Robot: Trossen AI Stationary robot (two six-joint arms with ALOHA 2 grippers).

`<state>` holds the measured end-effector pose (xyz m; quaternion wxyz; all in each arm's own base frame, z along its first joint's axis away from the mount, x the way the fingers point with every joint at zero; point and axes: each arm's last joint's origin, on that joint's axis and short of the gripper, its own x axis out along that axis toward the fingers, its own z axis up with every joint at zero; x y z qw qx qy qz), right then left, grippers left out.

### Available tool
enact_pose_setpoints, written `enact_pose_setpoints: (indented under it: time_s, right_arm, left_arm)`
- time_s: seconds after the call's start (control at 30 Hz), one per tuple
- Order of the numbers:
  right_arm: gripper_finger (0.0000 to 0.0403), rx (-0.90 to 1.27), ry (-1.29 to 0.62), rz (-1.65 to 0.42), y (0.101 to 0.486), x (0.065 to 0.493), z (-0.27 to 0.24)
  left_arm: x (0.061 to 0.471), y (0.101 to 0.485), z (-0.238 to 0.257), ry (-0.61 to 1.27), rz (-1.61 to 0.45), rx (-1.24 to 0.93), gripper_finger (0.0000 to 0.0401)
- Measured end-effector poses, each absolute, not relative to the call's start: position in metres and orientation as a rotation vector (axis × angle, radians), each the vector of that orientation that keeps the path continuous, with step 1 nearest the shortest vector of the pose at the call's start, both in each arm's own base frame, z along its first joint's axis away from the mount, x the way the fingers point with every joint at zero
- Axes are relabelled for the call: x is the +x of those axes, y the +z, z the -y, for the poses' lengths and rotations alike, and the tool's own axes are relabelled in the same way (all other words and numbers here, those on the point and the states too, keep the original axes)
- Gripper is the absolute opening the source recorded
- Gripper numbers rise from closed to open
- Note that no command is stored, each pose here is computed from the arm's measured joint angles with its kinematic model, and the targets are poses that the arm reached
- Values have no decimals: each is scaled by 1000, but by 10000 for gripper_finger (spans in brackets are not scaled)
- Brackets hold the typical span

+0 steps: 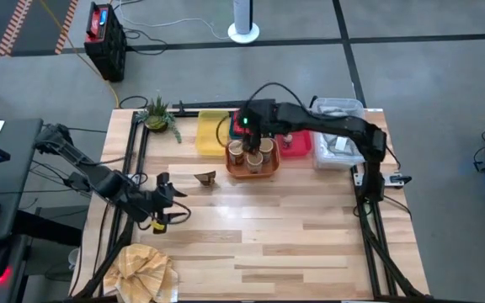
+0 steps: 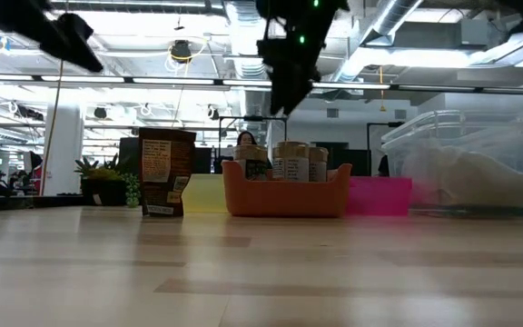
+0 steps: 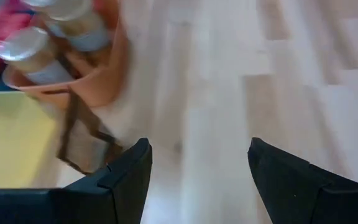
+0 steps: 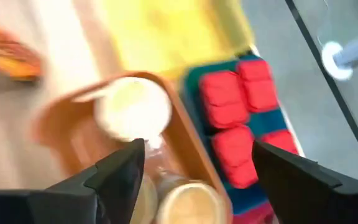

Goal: Sort spices by type
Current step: Put the orange seasoning pack into the yellow bin

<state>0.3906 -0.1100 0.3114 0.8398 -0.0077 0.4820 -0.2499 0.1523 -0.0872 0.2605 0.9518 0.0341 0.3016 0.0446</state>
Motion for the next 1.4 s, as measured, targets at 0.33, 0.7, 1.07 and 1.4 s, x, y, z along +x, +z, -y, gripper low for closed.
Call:
enact_pose_setpoints:
  time_s: [0.33,0.7,1.07,1.4]
  right_arm:
    - [321,6,-441,-820,303,374,37]
    - [321,-117,-414,-621,293,375,-20]
    - [321,-218,-516,-619,297,365,-44]
    - [321,-230,-555,-598,303,361,-47]
  left_arm:
    - [174,249,69,306,-560,148,253]
    - [210,247,11,207,-604,108,253]
    - [231,214,-26,206,-790,107,225]
    - [236,201,-35,184,-859,144,12]
